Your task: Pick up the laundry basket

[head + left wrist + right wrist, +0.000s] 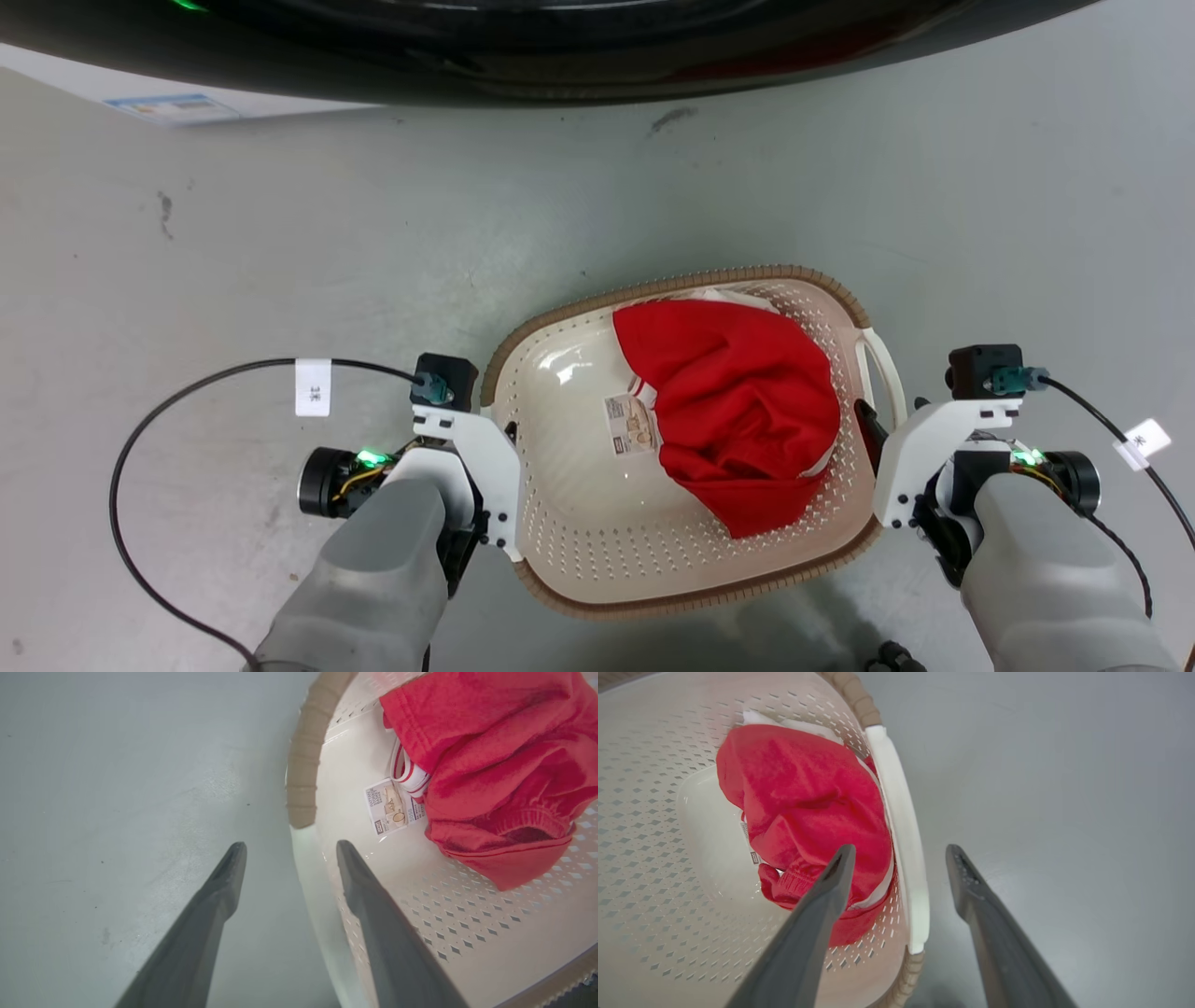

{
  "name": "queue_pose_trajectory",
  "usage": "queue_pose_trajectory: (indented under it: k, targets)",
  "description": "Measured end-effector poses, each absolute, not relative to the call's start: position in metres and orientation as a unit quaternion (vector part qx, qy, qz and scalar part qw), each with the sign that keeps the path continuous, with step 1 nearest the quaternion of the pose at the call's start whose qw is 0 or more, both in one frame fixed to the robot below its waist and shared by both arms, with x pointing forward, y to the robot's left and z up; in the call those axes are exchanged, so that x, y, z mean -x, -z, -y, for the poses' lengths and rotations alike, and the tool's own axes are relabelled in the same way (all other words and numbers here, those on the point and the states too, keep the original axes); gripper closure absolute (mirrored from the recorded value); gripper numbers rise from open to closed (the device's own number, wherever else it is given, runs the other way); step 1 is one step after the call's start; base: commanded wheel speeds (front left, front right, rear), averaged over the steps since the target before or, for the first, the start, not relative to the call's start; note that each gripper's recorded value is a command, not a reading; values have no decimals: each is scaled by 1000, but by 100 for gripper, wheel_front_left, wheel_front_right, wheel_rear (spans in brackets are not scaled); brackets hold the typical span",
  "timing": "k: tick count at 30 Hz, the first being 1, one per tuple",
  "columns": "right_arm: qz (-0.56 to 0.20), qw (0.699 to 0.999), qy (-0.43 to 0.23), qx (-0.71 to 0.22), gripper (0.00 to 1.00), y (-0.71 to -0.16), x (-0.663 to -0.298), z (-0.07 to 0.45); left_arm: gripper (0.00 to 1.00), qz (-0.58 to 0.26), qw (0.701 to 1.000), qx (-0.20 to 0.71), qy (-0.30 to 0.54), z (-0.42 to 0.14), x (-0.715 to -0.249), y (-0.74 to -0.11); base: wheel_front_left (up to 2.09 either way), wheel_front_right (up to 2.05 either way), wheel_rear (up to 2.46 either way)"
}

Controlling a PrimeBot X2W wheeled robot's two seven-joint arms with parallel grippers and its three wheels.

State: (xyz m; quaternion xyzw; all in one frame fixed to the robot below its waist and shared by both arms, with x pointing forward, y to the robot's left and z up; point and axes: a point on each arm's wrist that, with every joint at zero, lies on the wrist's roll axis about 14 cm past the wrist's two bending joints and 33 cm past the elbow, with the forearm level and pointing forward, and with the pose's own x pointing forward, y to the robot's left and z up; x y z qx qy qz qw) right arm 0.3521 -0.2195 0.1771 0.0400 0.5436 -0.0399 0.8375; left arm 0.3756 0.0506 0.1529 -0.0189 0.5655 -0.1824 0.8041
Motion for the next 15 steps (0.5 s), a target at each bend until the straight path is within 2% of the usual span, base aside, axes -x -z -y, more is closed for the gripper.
queue_pose_trajectory:
  k: [15]
  targets:
    - [-592,805,24,-38,0,-147,-346,210,0,-605,774,6,186,-50,-374,-122,0,0,0]
